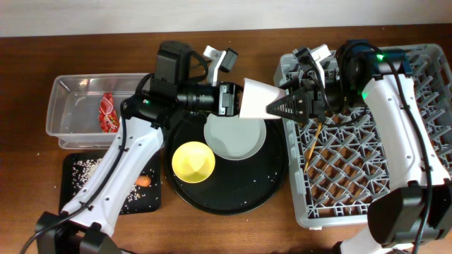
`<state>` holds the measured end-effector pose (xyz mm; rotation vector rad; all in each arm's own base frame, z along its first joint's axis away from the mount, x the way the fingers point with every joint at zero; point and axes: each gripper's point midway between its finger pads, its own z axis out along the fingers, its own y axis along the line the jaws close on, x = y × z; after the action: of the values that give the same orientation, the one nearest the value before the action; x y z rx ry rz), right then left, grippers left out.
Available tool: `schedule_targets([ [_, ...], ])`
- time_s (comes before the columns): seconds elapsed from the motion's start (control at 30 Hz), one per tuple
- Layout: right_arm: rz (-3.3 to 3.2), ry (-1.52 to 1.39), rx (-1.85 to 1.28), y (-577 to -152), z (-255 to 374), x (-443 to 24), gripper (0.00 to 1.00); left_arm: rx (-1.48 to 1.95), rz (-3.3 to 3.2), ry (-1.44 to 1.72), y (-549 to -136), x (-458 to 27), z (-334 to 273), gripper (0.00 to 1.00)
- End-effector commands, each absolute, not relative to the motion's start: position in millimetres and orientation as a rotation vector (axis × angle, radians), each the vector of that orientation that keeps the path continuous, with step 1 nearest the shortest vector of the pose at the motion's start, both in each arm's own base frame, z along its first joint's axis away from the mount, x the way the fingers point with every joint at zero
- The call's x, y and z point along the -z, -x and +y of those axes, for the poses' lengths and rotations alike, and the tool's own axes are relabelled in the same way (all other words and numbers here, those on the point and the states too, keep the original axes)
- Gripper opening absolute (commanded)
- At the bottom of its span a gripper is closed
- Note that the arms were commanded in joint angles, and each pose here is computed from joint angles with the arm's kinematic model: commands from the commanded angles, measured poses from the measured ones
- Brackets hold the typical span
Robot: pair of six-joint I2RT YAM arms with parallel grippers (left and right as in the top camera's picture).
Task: Sort waste into correct bins and load items into the dishwasher rack
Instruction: 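Hand the pink cup from the left gripper to the right gripper, then place the pink cup upside down in the rack with the right gripper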
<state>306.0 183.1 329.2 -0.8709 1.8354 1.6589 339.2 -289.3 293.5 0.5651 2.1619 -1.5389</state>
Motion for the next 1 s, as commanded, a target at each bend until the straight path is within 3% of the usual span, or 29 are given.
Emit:
schedule_targets([
  [0.0, 1.821, 0.897, -1.635, -304, 184, -334, 0.51, 1.327, 2.207, -0.435, -369, -277, -275, 0.45],
  [0.23, 1.999, 0.82, -1.484, -321, 149, -310, 0.47, 1.126, 2.261, -0.177, -413, -260, -208, 0.45],
  [0.3, 2.161, 0.717, -1.366, -336, 123, -290, 0.4, 1.082, 2.311, -0.087, -417, -250, -185, 0.45],
  [0.43, 2.63, 0.167, -0.866, -379, 42, -231, 0.36, 0.973, 2.432, 0.013, -410, -225, -165, 0.41],
  [0.53, 2.792, -0.178, -0.439, -384, -10, -204, 0.36, 0.936, 2.49, -0.02, -399, -214, -163, 0.39],
  [0.8, 2.828, -0.136, -0.077, -393, 11, -192, 0.36, 0.783, 2.598, -0.065, -382, -190, -174, 0.39],
  [0.97, 2.863, -0.099, -0.068, -399, 21, -175, 0.36, 0.712, 2.625, -0.103, -374, -184, -184, 0.39],
])
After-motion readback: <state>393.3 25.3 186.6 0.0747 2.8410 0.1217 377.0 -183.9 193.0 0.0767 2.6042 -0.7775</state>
